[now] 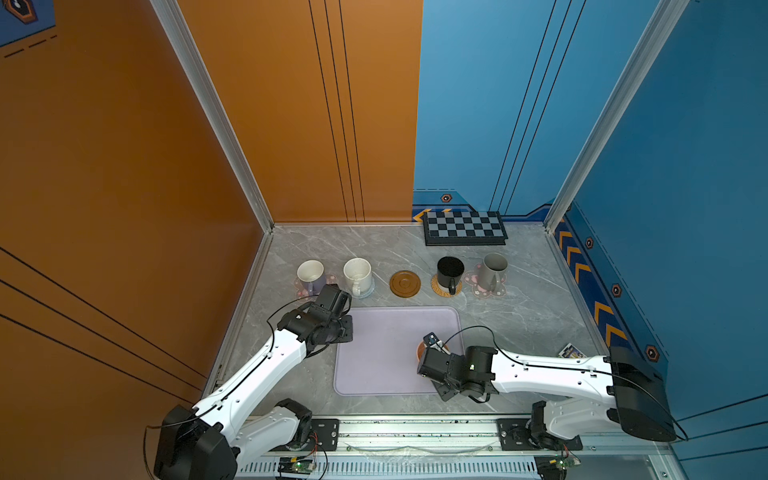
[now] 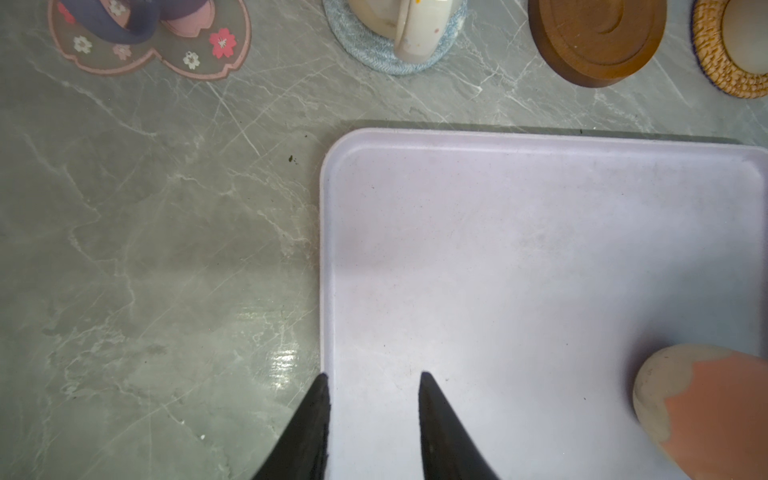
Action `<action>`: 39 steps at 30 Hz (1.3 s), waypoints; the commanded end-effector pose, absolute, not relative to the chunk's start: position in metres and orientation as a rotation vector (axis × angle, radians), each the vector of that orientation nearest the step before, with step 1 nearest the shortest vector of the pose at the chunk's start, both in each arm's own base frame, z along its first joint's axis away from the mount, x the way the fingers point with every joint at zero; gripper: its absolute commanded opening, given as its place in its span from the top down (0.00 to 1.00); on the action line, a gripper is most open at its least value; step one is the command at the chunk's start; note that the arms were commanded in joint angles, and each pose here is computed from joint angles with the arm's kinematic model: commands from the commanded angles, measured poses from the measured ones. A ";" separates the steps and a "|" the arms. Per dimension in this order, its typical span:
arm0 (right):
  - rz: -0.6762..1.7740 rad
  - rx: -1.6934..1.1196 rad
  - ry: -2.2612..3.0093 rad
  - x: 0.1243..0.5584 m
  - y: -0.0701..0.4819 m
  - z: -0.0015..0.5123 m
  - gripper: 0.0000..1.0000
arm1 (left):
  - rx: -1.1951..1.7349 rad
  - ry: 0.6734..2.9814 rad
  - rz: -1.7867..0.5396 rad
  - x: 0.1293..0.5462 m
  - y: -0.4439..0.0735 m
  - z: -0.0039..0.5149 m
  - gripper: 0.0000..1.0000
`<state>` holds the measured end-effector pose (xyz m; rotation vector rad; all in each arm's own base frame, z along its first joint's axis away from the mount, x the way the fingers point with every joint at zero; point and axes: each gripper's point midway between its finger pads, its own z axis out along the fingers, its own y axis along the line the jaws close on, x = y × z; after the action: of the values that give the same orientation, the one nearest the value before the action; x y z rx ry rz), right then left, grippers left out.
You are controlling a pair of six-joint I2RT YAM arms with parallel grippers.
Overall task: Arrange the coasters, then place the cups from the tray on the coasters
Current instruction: 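Close the right gripper on the rim and lift the pink-orange mug, then carry the pink-orange mug with the right gripper toward the wooden coaster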
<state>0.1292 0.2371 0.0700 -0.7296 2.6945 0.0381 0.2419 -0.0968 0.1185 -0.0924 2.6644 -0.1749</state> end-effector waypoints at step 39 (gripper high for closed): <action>0.119 -0.502 2.458 0.238 0.273 0.143 1.00 | 0.002 2.730 -0.183 0.197 -0.122 0.090 0.63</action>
<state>0.2171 0.2534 0.1157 -0.5396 2.5530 0.0340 0.2021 -0.1265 0.0940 0.0142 2.7203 -0.2089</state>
